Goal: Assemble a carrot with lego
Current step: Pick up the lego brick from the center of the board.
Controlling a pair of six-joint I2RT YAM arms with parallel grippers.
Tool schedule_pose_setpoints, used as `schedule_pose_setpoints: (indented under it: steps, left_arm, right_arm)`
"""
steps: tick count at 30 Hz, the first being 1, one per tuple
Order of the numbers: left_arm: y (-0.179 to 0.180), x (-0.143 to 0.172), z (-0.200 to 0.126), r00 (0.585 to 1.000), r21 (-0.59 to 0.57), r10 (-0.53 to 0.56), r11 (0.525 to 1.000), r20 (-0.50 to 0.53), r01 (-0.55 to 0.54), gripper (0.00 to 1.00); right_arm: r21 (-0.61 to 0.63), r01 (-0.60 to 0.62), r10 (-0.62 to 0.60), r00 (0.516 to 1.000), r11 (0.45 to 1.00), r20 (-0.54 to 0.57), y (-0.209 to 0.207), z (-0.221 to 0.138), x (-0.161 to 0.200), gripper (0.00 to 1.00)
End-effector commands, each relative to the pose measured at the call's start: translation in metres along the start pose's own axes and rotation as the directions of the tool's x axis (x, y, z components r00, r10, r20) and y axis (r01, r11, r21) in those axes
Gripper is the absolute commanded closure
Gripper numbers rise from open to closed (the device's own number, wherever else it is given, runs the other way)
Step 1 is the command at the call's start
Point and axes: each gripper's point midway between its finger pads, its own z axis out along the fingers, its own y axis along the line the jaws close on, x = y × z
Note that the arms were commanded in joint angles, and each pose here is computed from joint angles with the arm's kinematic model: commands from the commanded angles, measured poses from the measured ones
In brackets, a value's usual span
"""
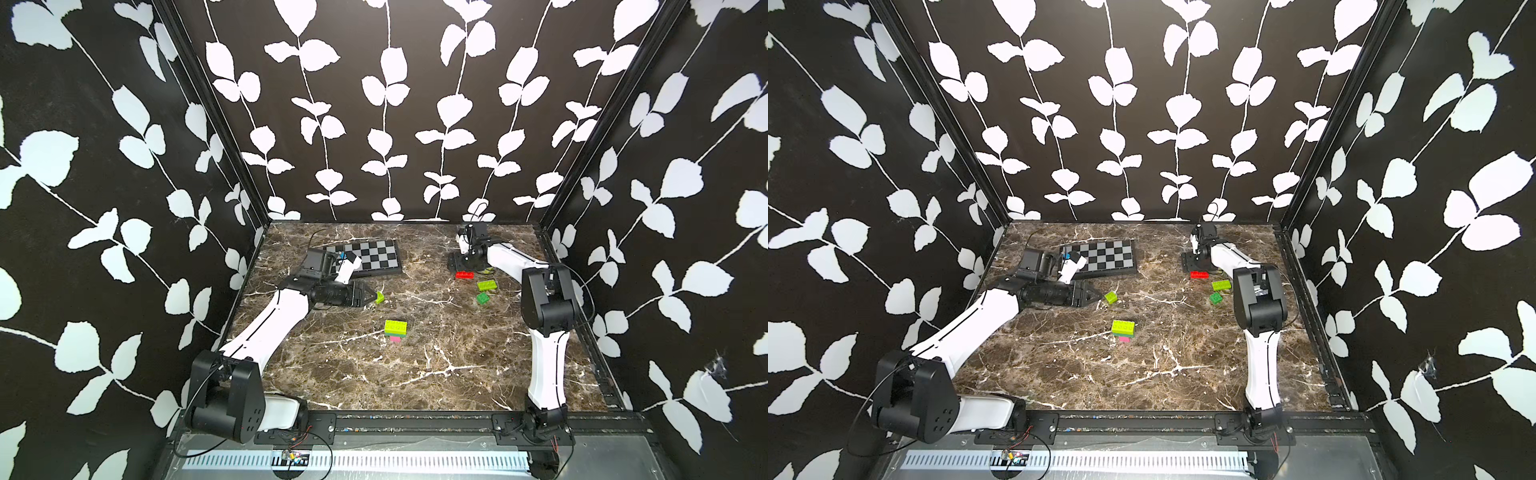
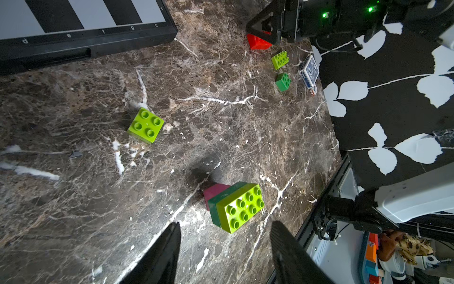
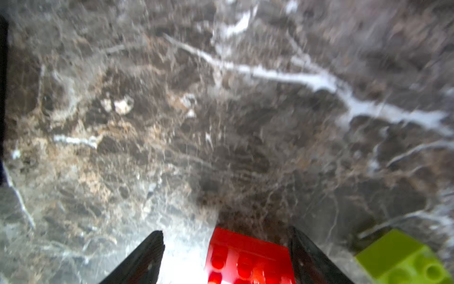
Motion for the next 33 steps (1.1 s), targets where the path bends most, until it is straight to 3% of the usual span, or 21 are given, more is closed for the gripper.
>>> schedule_pose_setpoints:
  steps: [1, 6, 11, 16, 20, 33]
  left_arm:
    - [-0.007, -0.008, -0.006, 0.999, 0.008, 0.032, 0.999, 0.030, -0.032, 0.39]
    - [-0.007, -0.004, -0.006, 0.999, 0.007, 0.033, 0.999, 0.026, -0.033, 0.39]
    - [-0.007, -0.003, -0.006, 0.999, 0.007, 0.035, 0.999, 0.027, -0.035, 0.39]
    - [-0.009, -0.004, -0.006, 0.999, 0.018, 0.031, 0.999, 0.027, -0.031, 0.39]
    - [-0.010, -0.003, -0.008, 0.999, 0.018, 0.036, 0.999, 0.031, -0.036, 0.39]
    - [-0.010, -0.002, -0.008, 0.999, 0.014, 0.043, 0.999, 0.028, -0.043, 0.39]
  right_arm:
    - [-0.065, -0.020, 0.017, 0.999, 0.998, -0.040, 0.005, -0.008, 0.008, 0.20]
    - [-0.135, 0.021, -0.030, 0.997, 0.991, -0.067, 0.018, -0.018, 0.025, 0.22]
    - [-0.111, 0.066, -0.072, 0.996, 0.992, -0.046, 0.017, -0.022, 0.036, 0.26]
    - [-0.066, 0.069, -0.072, 0.996, 0.995, -0.051, 0.013, -0.021, 0.036, 0.43]
    - [-0.015, 0.059, -0.060, 0.995, 0.998, -0.085, 0.006, -0.016, 0.038, 0.51]
    - [0.030, 0.073, -0.068, 0.989, 0.997, -0.134, 0.005, -0.005, 0.039, 0.55]
